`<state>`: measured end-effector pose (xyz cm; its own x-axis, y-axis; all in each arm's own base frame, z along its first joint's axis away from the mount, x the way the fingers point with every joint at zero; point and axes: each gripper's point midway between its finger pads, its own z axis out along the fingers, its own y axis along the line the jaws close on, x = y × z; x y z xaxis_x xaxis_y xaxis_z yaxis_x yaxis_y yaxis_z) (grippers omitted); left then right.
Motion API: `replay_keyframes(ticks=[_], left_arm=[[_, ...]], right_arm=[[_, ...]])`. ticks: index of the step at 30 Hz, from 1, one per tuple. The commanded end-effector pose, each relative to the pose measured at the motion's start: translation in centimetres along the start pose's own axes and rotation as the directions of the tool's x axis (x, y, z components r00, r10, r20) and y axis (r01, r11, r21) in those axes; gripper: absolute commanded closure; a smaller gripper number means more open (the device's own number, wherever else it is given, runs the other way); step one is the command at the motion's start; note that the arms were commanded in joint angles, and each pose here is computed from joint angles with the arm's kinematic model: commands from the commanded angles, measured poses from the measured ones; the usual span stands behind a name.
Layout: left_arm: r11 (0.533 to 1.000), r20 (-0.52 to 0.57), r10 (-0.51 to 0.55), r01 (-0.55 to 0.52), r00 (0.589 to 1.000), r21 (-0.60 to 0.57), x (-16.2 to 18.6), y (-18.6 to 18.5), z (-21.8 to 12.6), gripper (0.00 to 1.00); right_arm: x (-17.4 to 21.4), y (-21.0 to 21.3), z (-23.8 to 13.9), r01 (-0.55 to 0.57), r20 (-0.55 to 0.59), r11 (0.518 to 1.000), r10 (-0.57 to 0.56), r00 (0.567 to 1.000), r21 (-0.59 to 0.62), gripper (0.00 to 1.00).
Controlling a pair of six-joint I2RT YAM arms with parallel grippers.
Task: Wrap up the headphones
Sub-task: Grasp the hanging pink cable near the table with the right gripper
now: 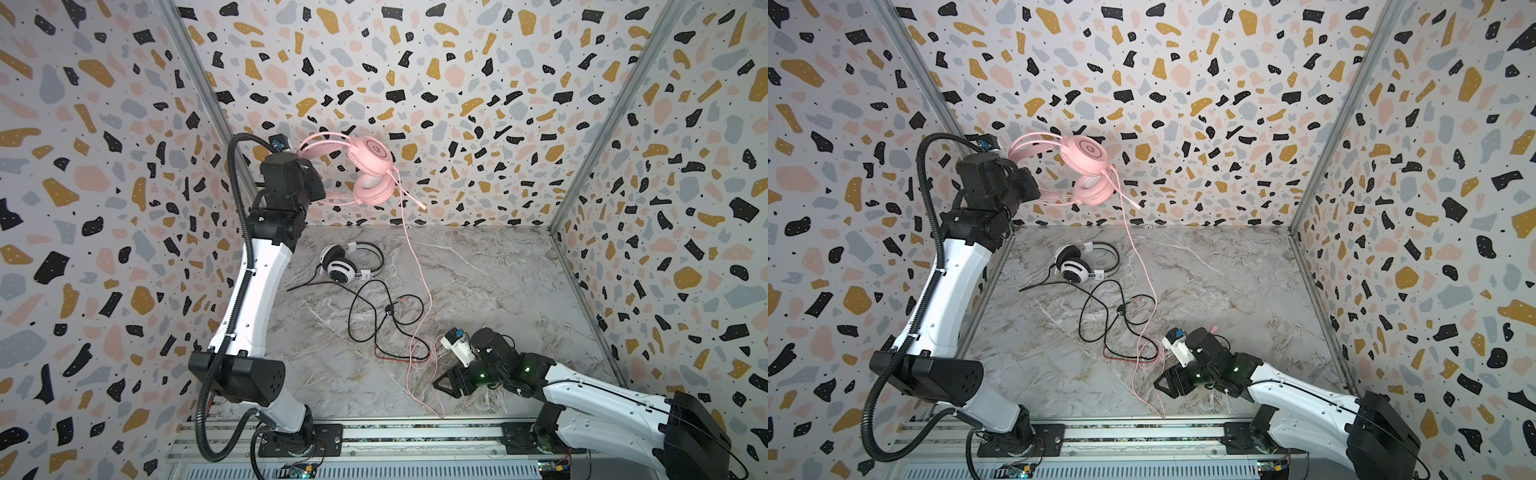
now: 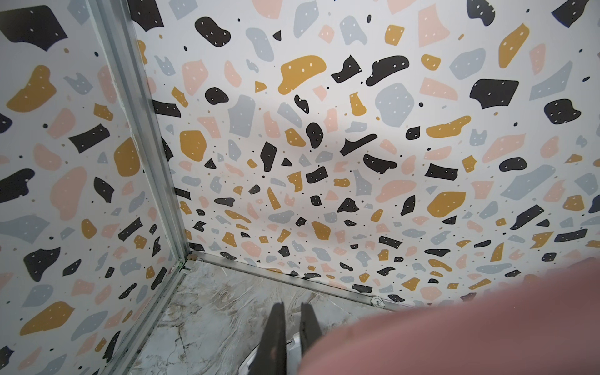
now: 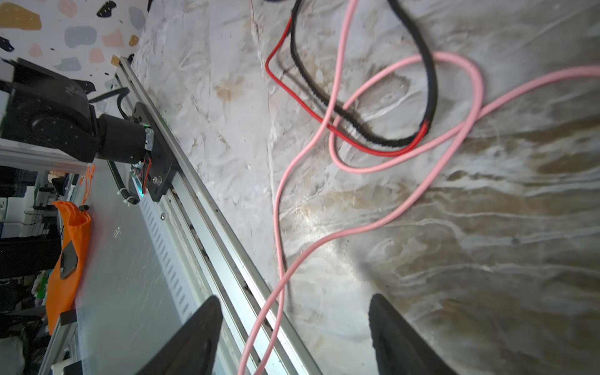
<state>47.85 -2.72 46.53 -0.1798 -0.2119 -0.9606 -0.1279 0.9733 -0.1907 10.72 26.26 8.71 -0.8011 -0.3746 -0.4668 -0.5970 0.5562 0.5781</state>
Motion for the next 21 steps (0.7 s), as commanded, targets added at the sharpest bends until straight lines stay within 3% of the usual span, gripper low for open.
replay_keyframes(ticks=[1,8,11,16,21], left_arm=[[0.996,0.152,-0.073,0.064,0.986,0.063,-4.9,-1.0,-2.2,1.00],[0.994,0.144,-0.082,0.070,0.986,0.089,-4.6,-1.5,-2.0,1.00],[0.993,0.141,-0.083,0.070,0.987,0.093,-4.5,-1.6,-1.8,1.00],[0.993,0.133,-0.088,0.077,0.987,0.088,-3.7,-1.5,-1.2,1.00],[0.990,0.127,-0.129,0.119,0.983,0.080,-2.3,-1.1,-0.5,1.00]], right_arm=[[0.0,1.9,0.3,-0.008,0.005,0.999,0.008,1.000,-0.050,0.27],[3.0,0.0,2.1,-0.008,-0.074,0.998,0.013,0.997,0.061,0.27],[3.8,-0.1,2.9,-0.007,-0.096,0.999,0.012,0.995,0.048,0.33],[2.5,3.5,3.2,0.050,-0.062,0.995,-0.056,0.997,-0.090,0.74],[-2.0,6.0,0.5,0.166,0.076,0.983,-0.160,0.984,-0.081,0.97]])
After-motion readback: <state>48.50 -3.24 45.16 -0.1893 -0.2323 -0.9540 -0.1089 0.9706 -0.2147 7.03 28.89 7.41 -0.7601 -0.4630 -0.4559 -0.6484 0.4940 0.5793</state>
